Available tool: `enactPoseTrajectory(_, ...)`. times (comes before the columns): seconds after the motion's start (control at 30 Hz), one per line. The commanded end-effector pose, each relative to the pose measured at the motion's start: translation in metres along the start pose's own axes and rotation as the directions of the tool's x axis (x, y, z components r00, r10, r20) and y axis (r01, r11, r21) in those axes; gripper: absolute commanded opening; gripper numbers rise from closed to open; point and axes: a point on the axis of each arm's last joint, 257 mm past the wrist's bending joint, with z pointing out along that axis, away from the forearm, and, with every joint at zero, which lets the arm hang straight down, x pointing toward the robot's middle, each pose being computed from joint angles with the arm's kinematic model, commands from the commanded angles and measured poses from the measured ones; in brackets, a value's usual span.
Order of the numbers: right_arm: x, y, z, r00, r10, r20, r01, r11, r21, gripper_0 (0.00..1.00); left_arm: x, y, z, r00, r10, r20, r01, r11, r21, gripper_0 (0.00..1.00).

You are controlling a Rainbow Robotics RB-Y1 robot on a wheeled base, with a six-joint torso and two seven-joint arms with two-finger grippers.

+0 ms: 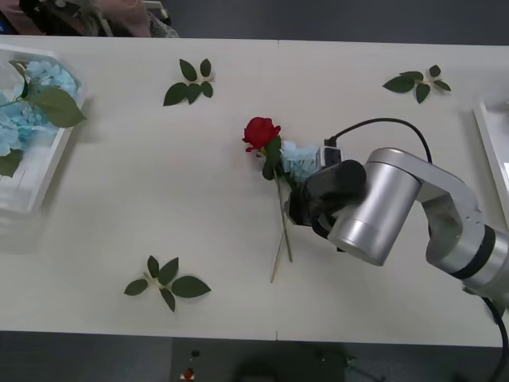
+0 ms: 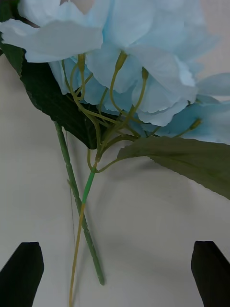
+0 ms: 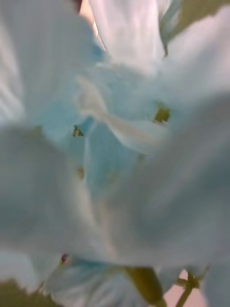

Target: Put the red flowers into the right box and the blue flowers into the left box

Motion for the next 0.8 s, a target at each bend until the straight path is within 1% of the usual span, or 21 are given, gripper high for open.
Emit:
enactPoseTrajectory(0.03, -0.034, 0.017, 0.006, 0.994, 0.093, 0.057, -0.092, 0.995, -0.026, 0.9, 0.053, -0.025, 0.066, 0.995, 0.034, -0.093, -0.037, 0.999, -0.026, 0.0)
enactPoseTrajectory(0.13, -0.039, 0.029, 0.016, 0.992, 0.109, 0.058, -0.107, 0.994, -0.034, 0.9, 0.073, -0.038, 0.104, 0.995, 0.015, -0.096, -0.015, 1.0, -0.004, 0.0)
enactPoseTrajectory(0.2, -0.041, 0.033, 0.022, 0.991, 0.117, 0.059, -0.115, 0.993, -0.038, 0.9, 0.074, -0.041, 0.121, 0.997, -0.005, -0.074, 0.006, 1.0, 0.001, 0.0)
enactPoseTrajectory(0.23, -0.041, 0.036, 0.026, 0.991, 0.119, 0.058, -0.117, 0.992, -0.038, 0.9, 0.075, -0.04, 0.129, 0.998, -0.018, -0.062, 0.018, 1.0, 0.0, 0.03)
enactPoseTrajectory(0.27, -0.042, 0.038, 0.027, 0.991, 0.12, 0.056, -0.118, 0.992, -0.041, 0.9, 0.076, -0.038, 0.133, 0.998, -0.025, -0.058, 0.025, 1.0, -0.002, 0.11)
enactPoseTrajectory(0.3, -0.042, 0.039, 0.03, 0.991, 0.121, 0.054, -0.119, 0.992, -0.041, 0.9, 0.077, -0.038, 0.139, 0.998, -0.034, -0.05, 0.034, 0.999, -0.003, 0.3)
enactPoseTrajectory(0.33, -0.042, 0.04, 0.032, 0.991, 0.12, 0.055, -0.117, 0.992, -0.041, 0.9, 0.074, -0.035, 0.144, 0.999, -0.038, -0.03, 0.038, 0.999, -0.008, 0.47)
enactPoseTrajectory(0.37, -0.042, 0.04, 0.033, 0.991, 0.12, 0.053, -0.118, 0.992, -0.039, 0.9, 0.072, -0.034, 0.146, 0.999, -0.042, -0.017, 0.042, 0.999, -0.01, 0.53)
enactPoseTrajectory(0.4, -0.042, 0.041, 0.034, 0.991, 0.122, 0.053, -0.119, 0.992, -0.042, 0.9, 0.07, -0.034, 0.15, 0.999, -0.038, 0.001, 0.038, 0.999, -0.013, 0.65)
enactPoseTrajectory(0.43, -0.041, 0.041, 0.035, 0.991, 0.122, 0.053, -0.12, 0.992, -0.043, 0.89, 0.069, -0.035, 0.153, 0.999, -0.036, 0.015, 0.036, 0.999, -0.013, 0.74)
enactPoseTrajectory(0.5, -0.04, 0.04, 0.035, 0.991, 0.121, 0.05, -0.119, 0.992, -0.04, 0.84, 0.066, -0.033, 0.154, 0.998, -0.043, 0.037, 0.044, 0.999, -0.014, 0.87)
enactPoseTrajectory(0.53, -0.041, 0.039, 0.036, 0.991, 0.12, 0.051, -0.118, 0.992, -0.039, 0.79, 0.064, -0.032, 0.155, 0.998, -0.05, 0.049, 0.051, 0.999, -0.013, 0.93)
enactPoseTrajectory(0.57, -0.039, 0.037, 0.037, 0.992, 0.119, 0.048, -0.117, 0.993, -0.034, 0.78, 0.064, -0.031, 0.155, 0.997, -0.053, 0.054, 0.054, 0.998, -0.011, 0.96)
enactPoseTrajectory(0.6, -0.038, 0.037, 0.038, 0.992, 0.119, 0.043, -0.117, 0.993, -0.034, 0.73, 0.062, -0.031, 0.154, 0.996, -0.058, 0.063, 0.059, 0.998, -0.006, 1.0)
enactPoseTrajectory(0.63, -0.036, 0.036, 0.039, 0.992, 0.12, 0.037, -0.119, 0.992, -0.032, 0.7, 0.063, -0.029, 0.154, 0.996, -0.057, 0.067, 0.058, 0.998, -0.008, 1.0)
enactPoseTrajectory(0.73, -0.033, 0.031, 0.044, 0.993, 0.112, 0.036, -0.112, 0.994, -0.016, 0.69, 0.058, -0.026, 0.15, 0.993, -0.071, 0.091, 0.07, 0.997, 0.01, 1.0)
enactPoseTrajectory(0.8, -0.031, 0.028, 0.048, 0.994, 0.105, 0.035, -0.105, 0.994, -0.009, 0.69, 0.041, -0.031, 0.138, 0.986, -0.097, 0.138, 0.088, 0.994, 0.069, 1.0)
